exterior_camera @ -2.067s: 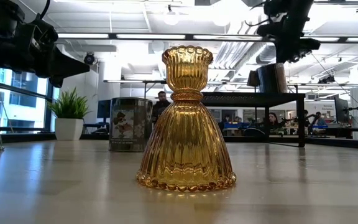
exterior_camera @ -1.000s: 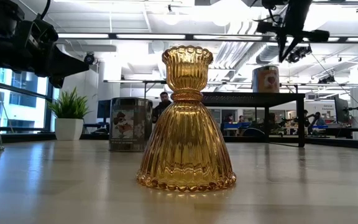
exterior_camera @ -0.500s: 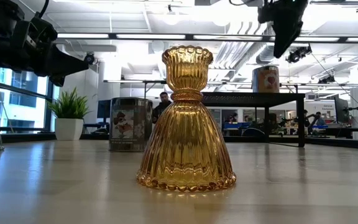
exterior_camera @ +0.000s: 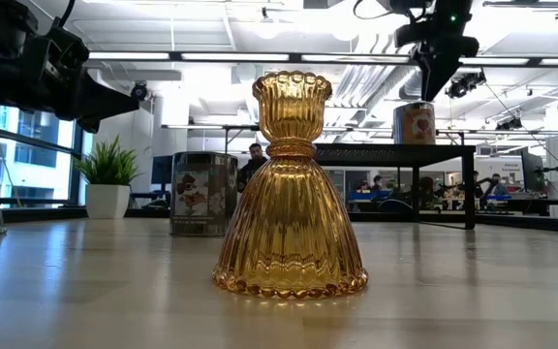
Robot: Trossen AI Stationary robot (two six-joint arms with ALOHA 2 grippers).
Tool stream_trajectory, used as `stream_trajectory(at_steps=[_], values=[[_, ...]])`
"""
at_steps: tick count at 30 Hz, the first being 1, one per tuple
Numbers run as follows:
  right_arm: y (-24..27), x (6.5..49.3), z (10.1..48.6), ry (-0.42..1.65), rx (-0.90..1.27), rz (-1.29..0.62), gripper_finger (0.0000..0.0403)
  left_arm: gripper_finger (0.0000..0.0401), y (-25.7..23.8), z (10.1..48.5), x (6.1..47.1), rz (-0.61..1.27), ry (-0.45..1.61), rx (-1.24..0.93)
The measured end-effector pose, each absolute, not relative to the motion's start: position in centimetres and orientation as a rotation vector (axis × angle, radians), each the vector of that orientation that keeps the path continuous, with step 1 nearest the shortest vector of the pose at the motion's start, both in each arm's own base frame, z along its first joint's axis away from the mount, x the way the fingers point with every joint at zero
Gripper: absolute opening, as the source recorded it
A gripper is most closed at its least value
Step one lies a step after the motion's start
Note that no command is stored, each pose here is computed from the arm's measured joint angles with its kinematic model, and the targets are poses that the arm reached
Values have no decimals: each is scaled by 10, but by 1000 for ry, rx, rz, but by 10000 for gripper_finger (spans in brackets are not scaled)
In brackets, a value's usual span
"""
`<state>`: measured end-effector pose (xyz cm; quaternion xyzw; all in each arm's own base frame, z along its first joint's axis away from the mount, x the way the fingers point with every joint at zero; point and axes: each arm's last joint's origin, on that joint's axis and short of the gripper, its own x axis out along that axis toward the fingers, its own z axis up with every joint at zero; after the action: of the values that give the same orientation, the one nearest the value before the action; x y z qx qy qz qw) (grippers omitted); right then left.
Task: Pick & Place candle stick holders
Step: Put the orange scented candle on the shelf
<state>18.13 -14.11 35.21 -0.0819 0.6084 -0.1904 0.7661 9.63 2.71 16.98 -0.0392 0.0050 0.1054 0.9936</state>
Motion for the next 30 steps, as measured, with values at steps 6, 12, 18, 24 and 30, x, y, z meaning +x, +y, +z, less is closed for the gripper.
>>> stream_trajectory(at_steps=[6,12,18,24,30], values=[[-144,180,352,1313,-190,-370,100,1,27,170,96,215,10,-79],[-148,186,346,1357,-212,-359,69,1,27,170,96,215,10,-79],[-152,191,340,1381,-218,-334,65,1,27,170,96,215,8,-78],[-151,190,340,1389,-206,-321,26,1,27,170,96,215,8,-78],[-149,187,341,1396,-175,-326,8,1,27,170,96,215,8,-78]])
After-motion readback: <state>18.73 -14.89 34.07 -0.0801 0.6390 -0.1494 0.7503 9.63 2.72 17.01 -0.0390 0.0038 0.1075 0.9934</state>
